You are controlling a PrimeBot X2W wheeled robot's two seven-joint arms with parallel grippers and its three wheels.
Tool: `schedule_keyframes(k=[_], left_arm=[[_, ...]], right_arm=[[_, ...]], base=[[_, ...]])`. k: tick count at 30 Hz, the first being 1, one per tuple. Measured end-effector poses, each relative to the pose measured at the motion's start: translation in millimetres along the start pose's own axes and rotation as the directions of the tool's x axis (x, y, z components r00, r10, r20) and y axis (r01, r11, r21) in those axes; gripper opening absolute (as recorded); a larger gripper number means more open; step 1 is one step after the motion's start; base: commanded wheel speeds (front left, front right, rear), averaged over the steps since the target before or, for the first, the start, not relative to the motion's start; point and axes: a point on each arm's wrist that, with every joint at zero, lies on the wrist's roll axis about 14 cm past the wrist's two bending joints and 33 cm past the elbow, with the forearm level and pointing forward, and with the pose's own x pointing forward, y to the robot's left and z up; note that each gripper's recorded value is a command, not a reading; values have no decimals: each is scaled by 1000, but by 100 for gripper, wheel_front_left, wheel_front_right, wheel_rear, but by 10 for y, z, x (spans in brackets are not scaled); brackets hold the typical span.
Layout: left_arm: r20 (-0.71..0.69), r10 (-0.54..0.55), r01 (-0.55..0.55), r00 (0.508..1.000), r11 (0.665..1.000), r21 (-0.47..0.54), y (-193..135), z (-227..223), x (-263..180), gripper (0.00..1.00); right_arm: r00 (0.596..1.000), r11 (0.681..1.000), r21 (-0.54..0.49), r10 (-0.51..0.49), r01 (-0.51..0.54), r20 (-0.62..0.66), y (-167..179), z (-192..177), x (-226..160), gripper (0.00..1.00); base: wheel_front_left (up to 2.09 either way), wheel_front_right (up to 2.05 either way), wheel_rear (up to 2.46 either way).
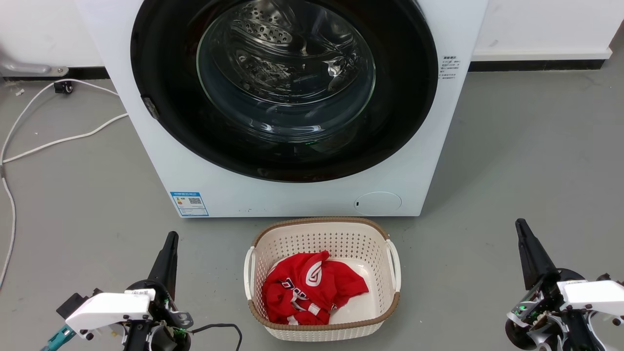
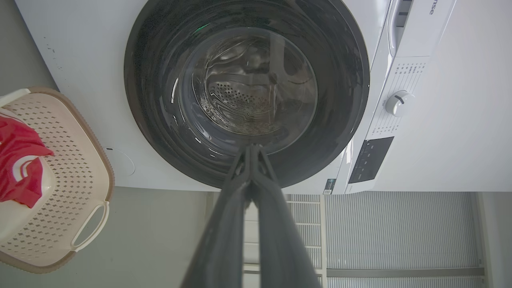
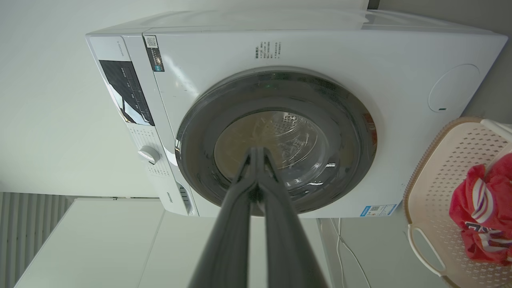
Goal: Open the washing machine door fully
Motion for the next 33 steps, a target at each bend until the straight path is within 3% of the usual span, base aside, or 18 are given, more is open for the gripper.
schedule_keyframes(k=[3, 4, 8, 15, 22, 26, 33], left_arm=[[0, 0, 0, 1000, 1000, 0, 0, -1, 0, 0], [-1, 6, -6, 1000, 1000, -1, 19, -3, -6, 100], [-1, 48, -48, 999, 999, -5, 161, -27, -71, 100], [3, 17, -18, 1000, 1000, 12, 63, -83, -45, 100], [18, -38, 36, 999, 995, 93, -120, -72, -19, 100], [24, -68, 63, 997, 983, 173, -220, -67, -10, 100], [38, -117, 100, 992, 946, 307, -377, -38, -4, 100]], right_arm=[[1000, 1000, 0, 0, 0, 0, 0, 0, 0, 0], [1000, 1000, 0, -6, 6, 0, -19, 0, -8, 100], [999, 999, 2, -49, 49, 10, -169, 11, -85, 100], [999, 999, -27, -17, 18, 32, -64, 22, -72, 100], [999, 989, -146, 11, -5, 45, 30, 34, -89, 100], [999, 963, -267, 39, -28, 36, 125, 3, -82, 100], [997, 879, -473, 76, -57, 21, 245, -43, -105, 100]], base=[[0, 0, 0], [0, 0, 0], [0, 0, 0], [0, 0, 0], [0, 0, 0], [0, 0, 0], [0, 0, 0]])
